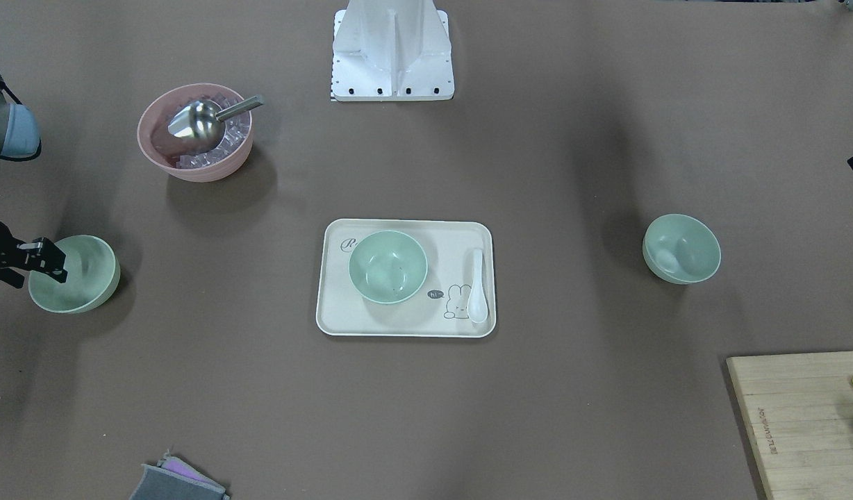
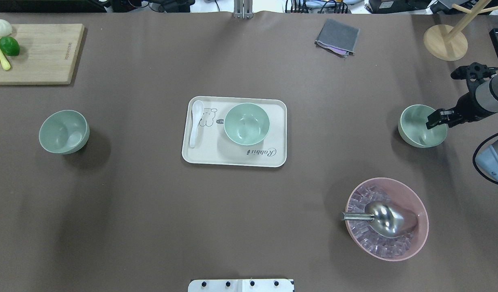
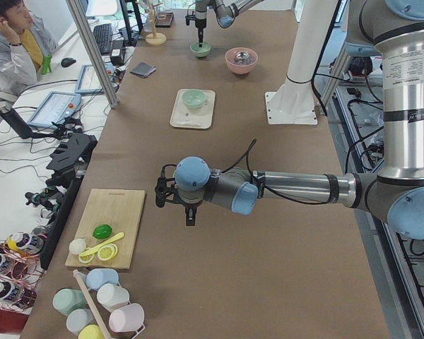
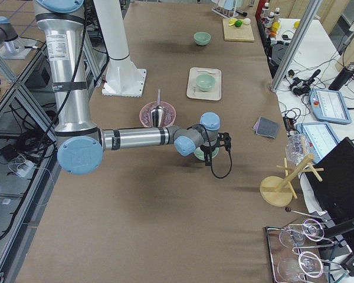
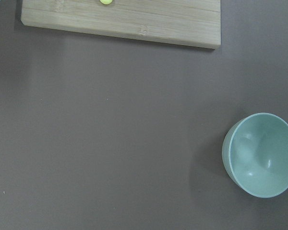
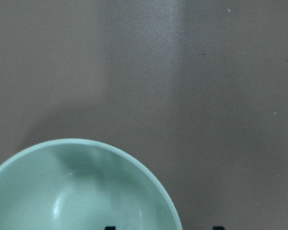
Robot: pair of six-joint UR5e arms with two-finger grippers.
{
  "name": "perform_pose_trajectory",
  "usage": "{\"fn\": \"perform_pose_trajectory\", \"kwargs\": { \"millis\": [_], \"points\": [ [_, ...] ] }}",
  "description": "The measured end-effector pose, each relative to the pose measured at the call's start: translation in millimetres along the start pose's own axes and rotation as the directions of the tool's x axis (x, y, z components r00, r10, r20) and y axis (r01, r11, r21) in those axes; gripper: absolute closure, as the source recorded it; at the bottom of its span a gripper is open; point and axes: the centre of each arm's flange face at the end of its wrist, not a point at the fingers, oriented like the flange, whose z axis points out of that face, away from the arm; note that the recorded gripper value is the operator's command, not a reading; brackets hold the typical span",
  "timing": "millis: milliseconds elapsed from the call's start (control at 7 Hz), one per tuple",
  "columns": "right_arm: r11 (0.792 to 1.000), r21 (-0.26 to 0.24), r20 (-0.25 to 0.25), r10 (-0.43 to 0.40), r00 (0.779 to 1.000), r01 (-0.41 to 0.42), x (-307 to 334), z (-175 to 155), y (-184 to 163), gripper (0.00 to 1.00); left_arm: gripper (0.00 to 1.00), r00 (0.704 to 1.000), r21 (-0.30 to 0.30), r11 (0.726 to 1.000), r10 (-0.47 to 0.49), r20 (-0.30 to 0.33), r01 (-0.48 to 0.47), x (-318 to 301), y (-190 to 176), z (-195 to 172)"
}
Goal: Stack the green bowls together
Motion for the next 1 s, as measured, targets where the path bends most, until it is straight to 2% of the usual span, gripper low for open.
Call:
{"fn": "perform_pose_trajectory", "kwargs": {
  "millis": [286, 571, 857, 1000],
  "points": [
    [1.000, 0.000, 0.002, 0.001, 1.000, -0.001, -2.1, -0.5, -0.8, 1.00, 0.02, 1.000, 0.010, 1.000, 0.027, -0.005, -0.027, 4.3, 0.9, 1.9],
    [0.999, 0.021, 0.030, 0.034, 0.999, -0.034, -25.6, -13.6, -13.6, 1.00, 0.02, 1.000, -0.009, 1.000, 0.019, -0.001, -0.019, 18.8, 0.6, 17.9],
    [0.984, 0.053, 0.108, 0.162, 0.981, -0.168, -115.3, -57.2, -59.5, 1.00, 0.03, 0.999, -0.015, 1.000, 0.005, 0.034, -0.004, 45.8, -0.1, 47.3],
    [0.972, 0.041, 0.135, 0.224, 0.965, -0.232, -180.2, -80.8, -77.9, 1.00, 0.03, 0.999, -0.024, 1.000, 0.012, 0.049, -0.011, 58.7, -0.3, 64.6]
  ]
}}
